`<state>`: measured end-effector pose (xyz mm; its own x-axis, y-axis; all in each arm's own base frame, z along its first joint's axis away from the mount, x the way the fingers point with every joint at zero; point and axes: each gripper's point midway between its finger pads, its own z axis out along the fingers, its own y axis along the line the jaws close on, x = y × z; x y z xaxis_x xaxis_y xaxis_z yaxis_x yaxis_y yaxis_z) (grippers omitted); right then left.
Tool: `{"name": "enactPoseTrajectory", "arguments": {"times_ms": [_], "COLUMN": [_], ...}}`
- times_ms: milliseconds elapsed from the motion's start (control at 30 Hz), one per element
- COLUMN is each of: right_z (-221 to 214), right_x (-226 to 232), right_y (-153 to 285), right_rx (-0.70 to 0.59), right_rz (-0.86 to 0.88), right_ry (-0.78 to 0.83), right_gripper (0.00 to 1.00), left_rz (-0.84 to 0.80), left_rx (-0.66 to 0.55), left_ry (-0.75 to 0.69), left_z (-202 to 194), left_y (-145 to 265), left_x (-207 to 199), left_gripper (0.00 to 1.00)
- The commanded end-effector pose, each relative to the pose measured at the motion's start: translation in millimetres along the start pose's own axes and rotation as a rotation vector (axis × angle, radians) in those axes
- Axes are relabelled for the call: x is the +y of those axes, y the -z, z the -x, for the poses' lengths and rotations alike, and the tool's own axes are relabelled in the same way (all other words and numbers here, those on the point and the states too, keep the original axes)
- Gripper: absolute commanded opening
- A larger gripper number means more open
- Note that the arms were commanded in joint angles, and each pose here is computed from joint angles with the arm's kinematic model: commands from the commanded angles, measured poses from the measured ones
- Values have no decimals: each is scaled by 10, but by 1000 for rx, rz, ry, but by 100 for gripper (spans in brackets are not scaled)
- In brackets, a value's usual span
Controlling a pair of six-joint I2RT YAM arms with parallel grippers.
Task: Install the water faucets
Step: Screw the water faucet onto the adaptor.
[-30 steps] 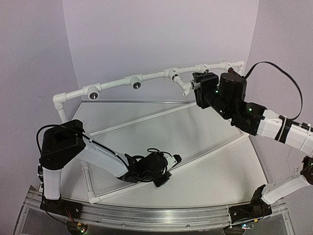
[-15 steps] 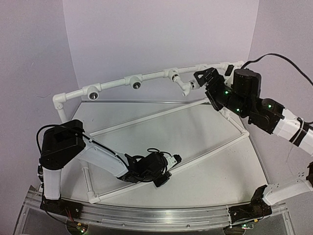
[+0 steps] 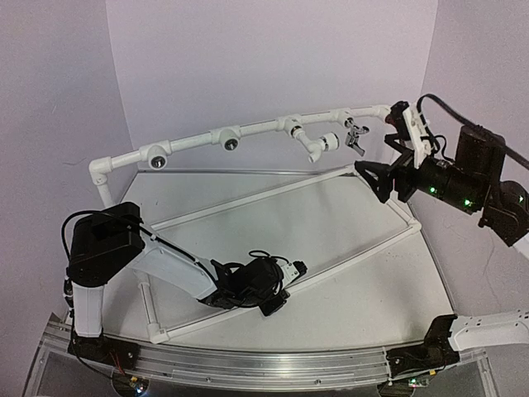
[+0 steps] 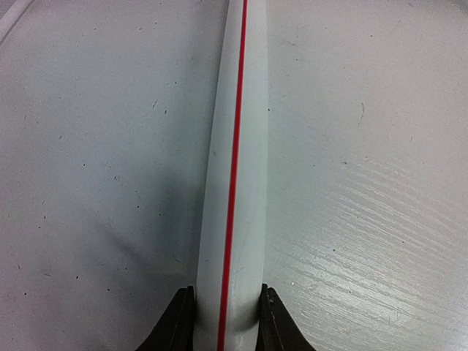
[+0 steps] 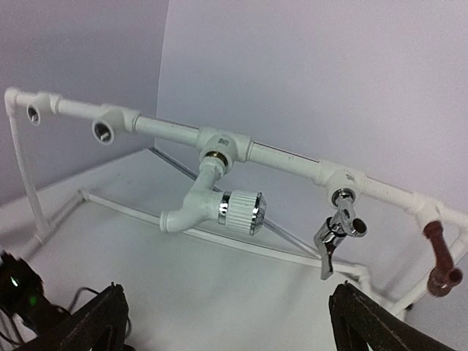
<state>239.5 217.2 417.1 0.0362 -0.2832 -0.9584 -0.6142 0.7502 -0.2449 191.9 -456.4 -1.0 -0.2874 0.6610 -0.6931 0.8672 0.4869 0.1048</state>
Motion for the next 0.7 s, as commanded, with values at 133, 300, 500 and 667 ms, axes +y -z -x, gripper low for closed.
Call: {"name": "enactPoseTrajectory", "arguments": {"times_ms": [133,300,500,667], "right_z": [-378,-490,-440,-290], "right_x": [179,124,116,151], "right_y": [-222,-352,-481,-602], "right_rx": [153,168,93,19], "right_rz": [129,97,24,-25], "right_ry": [723,1001,1287,1442], "right_gripper": [98,98,98,98], "left_rz": [28,29,29,30], "left_rx": [544,544,544,543], "left_ry": [66,68,69,70], "left_z": [-1782,-1781,-1780,-1778], "left_y": [-31,-29,-30,-33], "left_x": [34,41,39,41], "left_gripper": [0,0,0,0]}}
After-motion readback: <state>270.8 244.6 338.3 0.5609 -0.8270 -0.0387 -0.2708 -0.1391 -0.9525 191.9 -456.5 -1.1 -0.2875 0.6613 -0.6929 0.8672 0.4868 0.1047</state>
